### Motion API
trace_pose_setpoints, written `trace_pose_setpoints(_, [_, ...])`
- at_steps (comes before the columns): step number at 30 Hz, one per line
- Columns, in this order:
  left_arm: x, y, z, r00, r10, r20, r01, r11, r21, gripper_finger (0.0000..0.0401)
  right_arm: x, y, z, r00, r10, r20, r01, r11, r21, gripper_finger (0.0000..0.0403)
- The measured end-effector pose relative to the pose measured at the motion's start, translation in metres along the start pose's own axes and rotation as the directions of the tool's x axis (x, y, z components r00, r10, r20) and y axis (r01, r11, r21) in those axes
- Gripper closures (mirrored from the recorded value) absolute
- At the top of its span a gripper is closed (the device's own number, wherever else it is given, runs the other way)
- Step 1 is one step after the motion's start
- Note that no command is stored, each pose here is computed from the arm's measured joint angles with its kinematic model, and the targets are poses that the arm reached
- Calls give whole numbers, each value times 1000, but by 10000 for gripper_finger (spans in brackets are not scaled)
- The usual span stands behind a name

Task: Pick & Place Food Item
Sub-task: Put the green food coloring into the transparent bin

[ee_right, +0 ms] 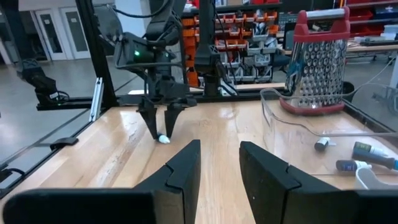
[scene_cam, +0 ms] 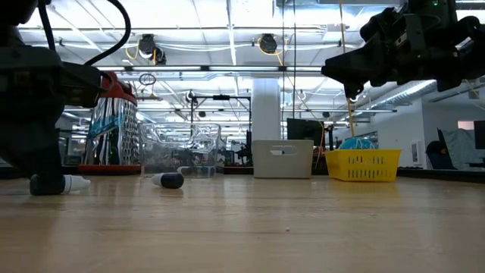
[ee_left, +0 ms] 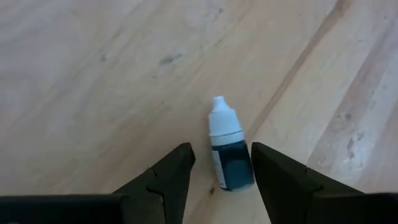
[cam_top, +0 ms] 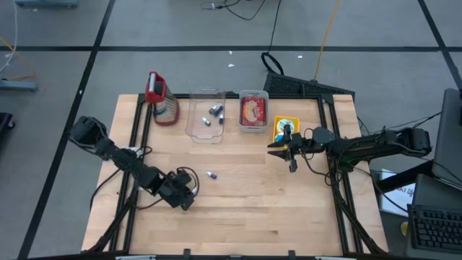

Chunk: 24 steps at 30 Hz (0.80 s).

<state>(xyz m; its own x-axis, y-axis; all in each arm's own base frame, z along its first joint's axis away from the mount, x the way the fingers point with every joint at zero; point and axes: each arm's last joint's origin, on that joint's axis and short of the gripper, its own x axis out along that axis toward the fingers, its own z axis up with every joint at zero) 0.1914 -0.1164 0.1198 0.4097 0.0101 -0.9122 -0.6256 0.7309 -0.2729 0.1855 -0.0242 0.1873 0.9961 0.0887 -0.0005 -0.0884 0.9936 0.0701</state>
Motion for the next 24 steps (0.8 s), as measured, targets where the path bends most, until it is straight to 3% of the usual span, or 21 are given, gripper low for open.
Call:
trace_pose_setpoints(8, [0,7,-1,997,69,-37,-68,997,19,224,0,1,4,999,8,36,-8,1000,-9,303])
trace_pose_setpoints(12, [0,10,1,996,88,-33,-83,990,117,224,0,1,4,999,8,36,-9,1000,12,303])
trace_pose_setpoints(17, [1,12,2,992,117,39,-123,915,385,224,0,1,4,999,8,36,-9,1000,14,303])
trace_pose_setpoints(20, [2,12,3,991,122,56,-134,876,464,224,0,1,4,999,9,36,-10,999,31,303])
trace_pose_setpoints(24, [2,13,4,990,127,67,-143,864,483,224,0,1,4,999,9,36,-10,999,36,303])
